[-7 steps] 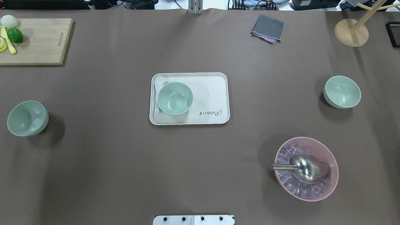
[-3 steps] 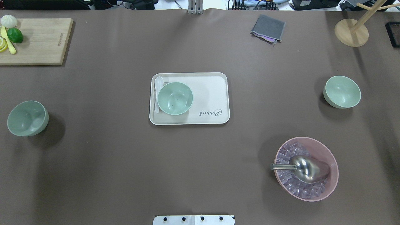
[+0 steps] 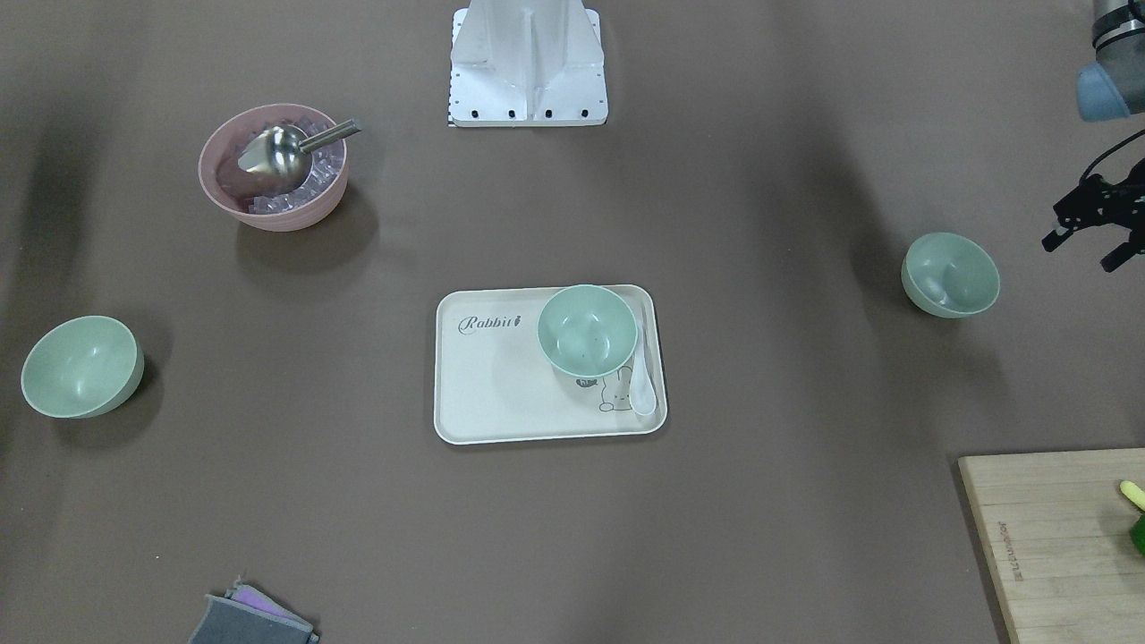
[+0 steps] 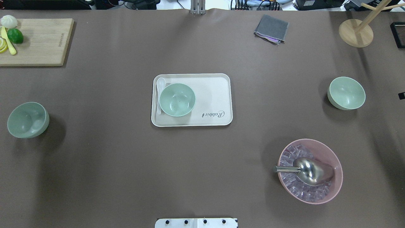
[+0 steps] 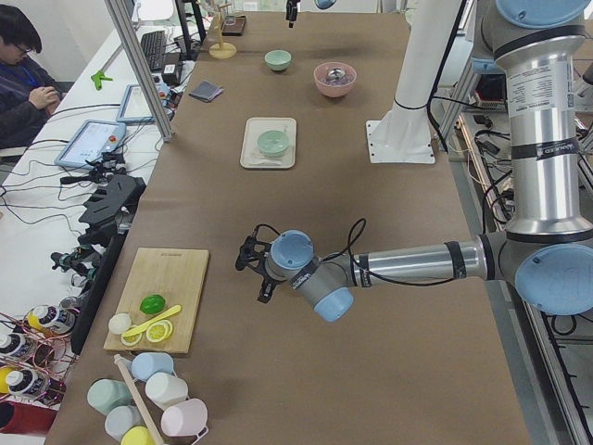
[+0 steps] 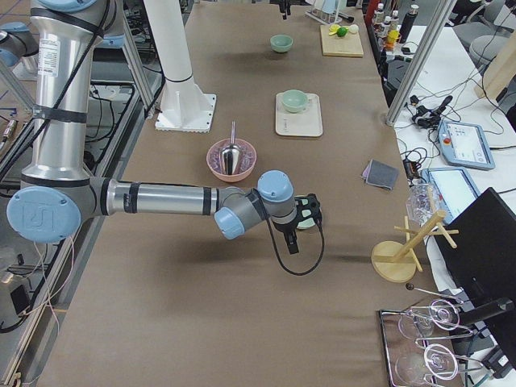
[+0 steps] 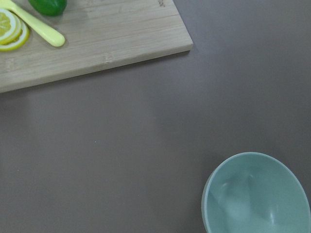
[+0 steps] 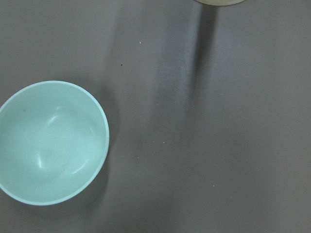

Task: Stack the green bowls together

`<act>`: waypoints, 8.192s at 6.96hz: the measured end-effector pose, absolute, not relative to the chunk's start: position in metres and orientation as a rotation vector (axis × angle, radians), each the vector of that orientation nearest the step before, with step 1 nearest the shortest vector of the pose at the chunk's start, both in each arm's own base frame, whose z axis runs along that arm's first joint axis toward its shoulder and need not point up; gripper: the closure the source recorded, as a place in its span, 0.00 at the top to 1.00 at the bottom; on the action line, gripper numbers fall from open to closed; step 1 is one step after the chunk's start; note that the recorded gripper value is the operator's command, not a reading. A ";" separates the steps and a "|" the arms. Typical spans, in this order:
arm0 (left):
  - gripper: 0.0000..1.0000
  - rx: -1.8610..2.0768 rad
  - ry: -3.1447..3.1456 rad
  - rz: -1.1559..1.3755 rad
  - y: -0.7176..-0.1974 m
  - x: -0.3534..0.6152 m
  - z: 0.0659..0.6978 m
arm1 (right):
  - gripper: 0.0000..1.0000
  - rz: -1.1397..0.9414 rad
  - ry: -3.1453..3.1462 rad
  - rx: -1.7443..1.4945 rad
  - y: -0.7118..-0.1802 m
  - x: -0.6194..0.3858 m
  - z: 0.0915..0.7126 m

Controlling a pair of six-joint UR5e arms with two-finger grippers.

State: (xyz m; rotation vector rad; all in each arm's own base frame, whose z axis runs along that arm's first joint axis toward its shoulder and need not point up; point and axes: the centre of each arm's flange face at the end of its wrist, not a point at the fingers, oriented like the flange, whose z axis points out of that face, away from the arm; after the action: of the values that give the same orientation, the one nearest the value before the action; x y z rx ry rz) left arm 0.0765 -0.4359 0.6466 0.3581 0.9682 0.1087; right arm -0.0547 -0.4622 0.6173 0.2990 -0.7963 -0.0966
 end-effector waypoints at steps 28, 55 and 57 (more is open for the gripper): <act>0.00 0.181 0.941 -0.023 -0.521 0.494 0.228 | 1.00 -0.117 -0.784 0.316 -0.454 -0.070 0.630; 0.99 0.294 0.824 0.316 -0.524 0.283 0.341 | 0.90 -0.106 -0.753 0.294 -0.506 -0.106 0.608; 0.99 0.320 0.754 0.375 -0.519 0.209 0.399 | 0.77 -0.029 -0.771 0.239 -0.518 -0.142 0.602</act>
State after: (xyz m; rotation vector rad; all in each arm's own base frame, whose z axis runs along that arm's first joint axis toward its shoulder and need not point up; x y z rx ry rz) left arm 0.2092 -0.5194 0.3988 0.3205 0.7542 0.3751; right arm -0.1423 -0.5180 0.6018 0.2389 -0.7711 -0.0292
